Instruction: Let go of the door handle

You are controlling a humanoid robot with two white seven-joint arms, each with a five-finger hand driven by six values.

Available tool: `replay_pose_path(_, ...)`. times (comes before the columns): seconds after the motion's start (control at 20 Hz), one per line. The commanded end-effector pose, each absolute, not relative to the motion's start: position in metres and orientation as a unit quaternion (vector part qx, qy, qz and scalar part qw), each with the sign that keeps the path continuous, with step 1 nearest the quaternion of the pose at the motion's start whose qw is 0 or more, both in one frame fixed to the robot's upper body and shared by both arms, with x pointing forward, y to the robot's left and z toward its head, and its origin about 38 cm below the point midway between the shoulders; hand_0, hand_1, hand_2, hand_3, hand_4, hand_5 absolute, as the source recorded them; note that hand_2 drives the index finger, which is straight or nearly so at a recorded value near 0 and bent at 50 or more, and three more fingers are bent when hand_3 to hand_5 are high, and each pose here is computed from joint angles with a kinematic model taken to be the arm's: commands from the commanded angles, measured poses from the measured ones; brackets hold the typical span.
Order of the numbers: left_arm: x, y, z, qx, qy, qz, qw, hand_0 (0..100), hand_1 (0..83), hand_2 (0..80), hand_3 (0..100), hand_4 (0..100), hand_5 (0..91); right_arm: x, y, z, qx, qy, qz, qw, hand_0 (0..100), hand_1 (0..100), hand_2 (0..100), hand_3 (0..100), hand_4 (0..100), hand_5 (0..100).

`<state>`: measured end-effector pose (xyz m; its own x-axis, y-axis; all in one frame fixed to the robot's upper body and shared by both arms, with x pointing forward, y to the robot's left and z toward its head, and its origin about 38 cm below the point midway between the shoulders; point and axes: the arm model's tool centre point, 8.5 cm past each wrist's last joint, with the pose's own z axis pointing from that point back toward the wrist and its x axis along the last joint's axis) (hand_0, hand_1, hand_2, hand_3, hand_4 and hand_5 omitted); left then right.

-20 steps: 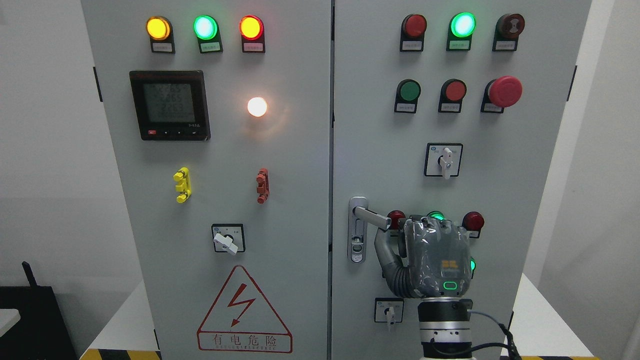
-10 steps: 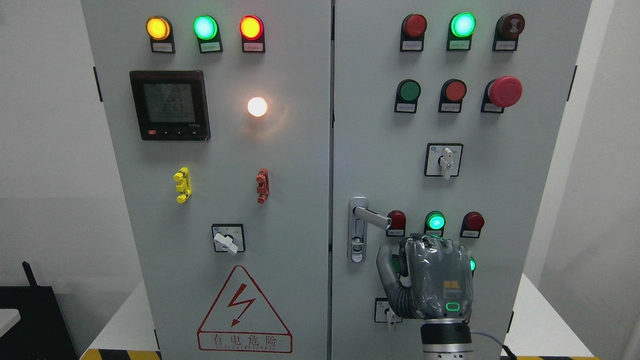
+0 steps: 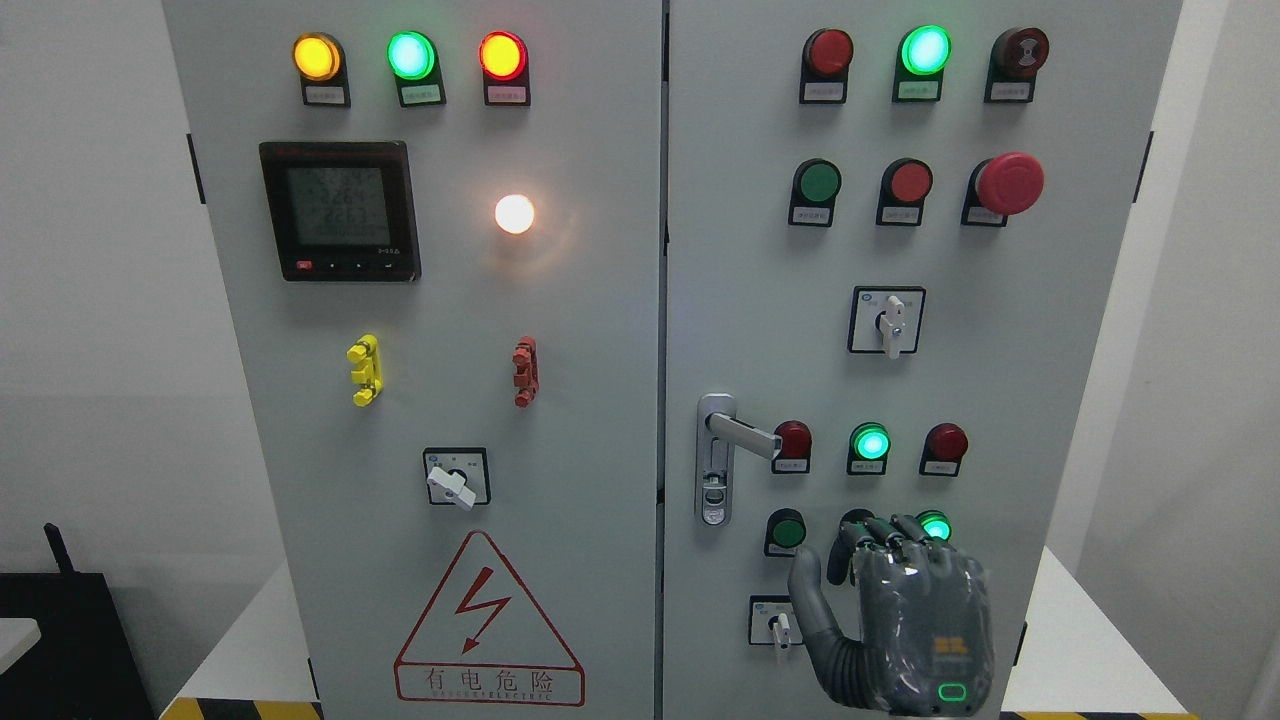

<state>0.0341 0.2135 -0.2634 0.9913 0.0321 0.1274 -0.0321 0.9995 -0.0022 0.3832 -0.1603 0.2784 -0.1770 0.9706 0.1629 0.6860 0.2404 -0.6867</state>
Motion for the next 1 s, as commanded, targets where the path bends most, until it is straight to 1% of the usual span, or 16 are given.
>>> replay_pose_path(0.0, 0.0374, 0.2134, -0.2634, 0.000, -0.069, 0.002, 0.998, 12, 38.9, 0.0, 0, 0, 0.0, 0.3659, -0.1842, 0.2910, -0.593, -0.726, 0.207, 0.280, 68, 35, 20, 22, 16, 11)
replay_pose_path(0.05, 0.0369, 0.2134, -0.2634, 0.000, -0.068, 0.002, 0.998, 12, 38.9, 0.0, 0, 0, 0.0, 0.3657, -0.1841, 0.2912, -0.592, -0.727, 0.205, 0.280, 68, 33, 14, 15, 8, 2)
replay_pose_path(0.1, 0.0374, 0.2134, -0.2634, 0.000, -0.069, 0.002, 0.998, 12, 38.9, 0.0, 0, 0, 0.0, 0.3655, -0.1837, 0.2907, -0.591, -0.728, 0.205, 0.280, 69, 32, 13, 12, 5, 0)
replay_pose_path(0.15, 0.0374, 0.2134, -0.2634, 0.000, -0.069, 0.002, 0.998, 12, 38.9, 0.0, 0, 0, 0.0, 0.3654, -0.1842, 0.2916, -0.592, -0.728, 0.204, 0.280, 69, 29, 7, 5, 0, 0)
replay_pose_path(0.2, 0.0374, 0.2134, -0.2634, 0.000, -0.069, 0.002, 0.998, 12, 38.9, 0.0, 0, 0, 0.0, 0.3655, -0.1836, 0.2916, -0.591, -0.728, 0.204, 0.281, 71, 23, 1, 0, 0, 0)
replay_pose_path(0.25, 0.0374, 0.2134, -0.2634, 0.000, -0.069, 0.002, 0.998, 12, 38.9, 0.0, 0, 0, 0.0, 0.3659, -0.1835, 0.2911, -0.591, -0.728, 0.205, 0.282, 71, 21, 0, 0, 0, 0)
replay_pose_path(0.3, 0.0374, 0.2134, -0.2634, 0.000, -0.069, 0.002, 0.998, 12, 38.9, 0.0, 0, 0, 0.0, 0.3659, -0.1839, 0.2911, -0.591, -0.728, 0.205, 0.281, 65, 17, 0, 0, 0, 0)
replay_pose_path(0.35, 0.0374, 0.2134, -0.2634, 0.000, -0.069, 0.002, 0.998, 12, 38.9, 0.0, 0, 0, 0.0, 0.3655, -0.1839, 0.2910, -0.591, -0.728, 0.204, 0.282, 60, 17, 0, 0, 0, 0)
replay_pose_path(0.4, 0.0374, 0.2134, -0.2634, 0.000, -0.069, 0.002, 0.998, 12, 38.9, 0.0, 0, 0, 0.0, 0.3659, -0.1838, 0.2911, -0.591, -0.728, 0.204, 0.282, 59, 17, 0, 0, 0, 0)
replay_pose_path(0.5, 0.0374, 0.2134, -0.2634, 0.000, -0.069, 0.002, 0.998, 12, 38.9, 0.0, 0, 0, 0.0, 0.3658, -0.1836, 0.2905, -0.590, -0.728, 0.204, 0.284, 53, 18, 0, 0, 0, 0)
replay_pose_path(0.7, 0.0374, 0.2134, -0.2634, 0.000, -0.069, 0.002, 0.998, 12, 38.9, 0.0, 0, 0, 0.0, 0.3655, -0.1817, 0.2896, -0.587, -0.730, 0.202, 0.288, 52, 18, 0, 0, 0, 0)
replay_pose_path(0.95, 0.0374, 0.2134, -0.2634, 0.000, -0.069, 0.002, 0.998, 12, 38.9, 0.0, 0, 0, 0.0, 0.3651, -0.1812, 0.2901, -0.586, -0.730, 0.202, 0.287, 51, 17, 0, 0, 0, 0)
